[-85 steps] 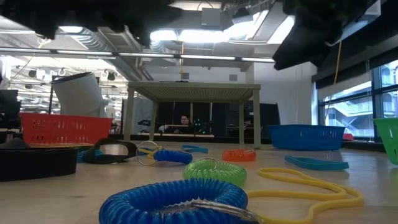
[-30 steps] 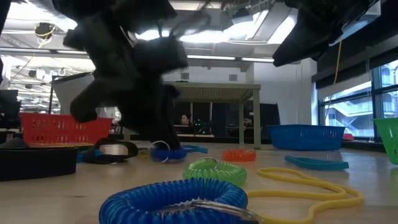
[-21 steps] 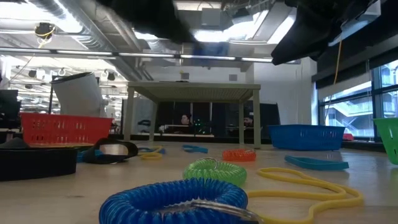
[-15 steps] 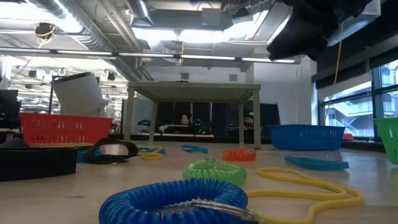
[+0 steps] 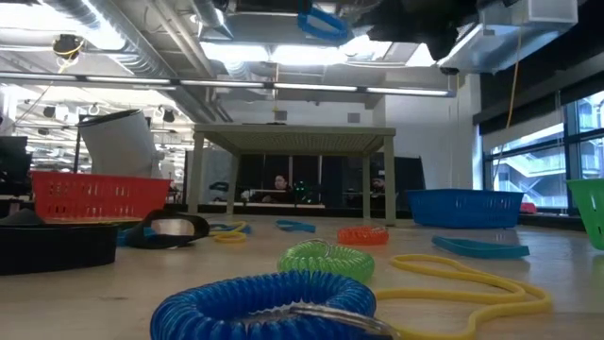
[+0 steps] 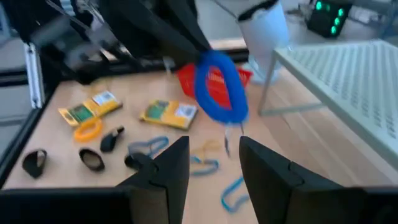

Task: Pick & Place Office Desk Supplies
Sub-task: Put the blue spring keychain into the blue bin

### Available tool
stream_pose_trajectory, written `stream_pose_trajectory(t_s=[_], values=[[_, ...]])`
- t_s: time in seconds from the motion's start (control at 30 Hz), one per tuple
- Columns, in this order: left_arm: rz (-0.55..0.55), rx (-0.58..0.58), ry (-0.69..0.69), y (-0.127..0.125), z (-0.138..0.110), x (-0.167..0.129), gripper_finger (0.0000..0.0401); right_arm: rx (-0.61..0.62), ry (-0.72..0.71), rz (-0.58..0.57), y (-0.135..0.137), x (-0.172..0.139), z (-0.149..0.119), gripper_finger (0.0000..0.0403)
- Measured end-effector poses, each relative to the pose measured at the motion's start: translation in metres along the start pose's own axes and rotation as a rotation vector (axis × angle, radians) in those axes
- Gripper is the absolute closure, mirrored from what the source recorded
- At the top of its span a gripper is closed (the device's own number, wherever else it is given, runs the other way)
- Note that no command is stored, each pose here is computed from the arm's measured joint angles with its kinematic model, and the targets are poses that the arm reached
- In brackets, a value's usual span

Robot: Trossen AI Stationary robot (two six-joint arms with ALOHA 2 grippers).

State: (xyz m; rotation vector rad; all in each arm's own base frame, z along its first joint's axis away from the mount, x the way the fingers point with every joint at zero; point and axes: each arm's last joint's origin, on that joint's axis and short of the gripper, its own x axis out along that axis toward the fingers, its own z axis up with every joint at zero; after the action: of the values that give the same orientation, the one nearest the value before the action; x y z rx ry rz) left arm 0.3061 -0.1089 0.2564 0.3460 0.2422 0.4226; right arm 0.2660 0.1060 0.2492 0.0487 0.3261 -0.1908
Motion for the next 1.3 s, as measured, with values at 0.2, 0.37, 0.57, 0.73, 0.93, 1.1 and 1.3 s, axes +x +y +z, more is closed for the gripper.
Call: stream_pose_trajectory(t_s=[0.2,0.37,0.57,0.73,0.93,1.1,1.3], values=[[-0.057,-0.004,0.002,0.0,-0.003,0.006,0.0384,0.001,-0.007,-0.022,-0.002,0.01,-0.002,0.0262],[-0.102,-0.008,-0.01,-0.002,-0.002,0.005,0.0384,0.02,-0.006,-0.036,-0.006,0.013,-0.002,0.0262],[-0.113,-0.006,-0.014,-0.003,-0.002,0.004,0.0384,-0.004,-0.008,-0.035,-0.006,0.012,-0.001,0.0262],[-0.174,-0.011,-0.034,-0.005,-0.001,0.004,0.0384,-0.001,-0.013,-0.038,-0.007,0.012,0.0,0.0262],[-0.195,-0.042,-0.072,-0.004,0.003,0.004,0.0384,0.008,-0.02,-0.038,-0.007,0.013,0.0,0.0262],[-0.187,-0.044,-0.069,-0.002,0.003,0.006,0.0384,0.009,-0.012,0.005,-0.006,0.013,0.0,0.0262],[-0.186,-0.043,-0.067,-0.001,0.003,0.007,0.0384,0.016,-0.028,0.021,-0.005,0.013,0.002,0.0262]])
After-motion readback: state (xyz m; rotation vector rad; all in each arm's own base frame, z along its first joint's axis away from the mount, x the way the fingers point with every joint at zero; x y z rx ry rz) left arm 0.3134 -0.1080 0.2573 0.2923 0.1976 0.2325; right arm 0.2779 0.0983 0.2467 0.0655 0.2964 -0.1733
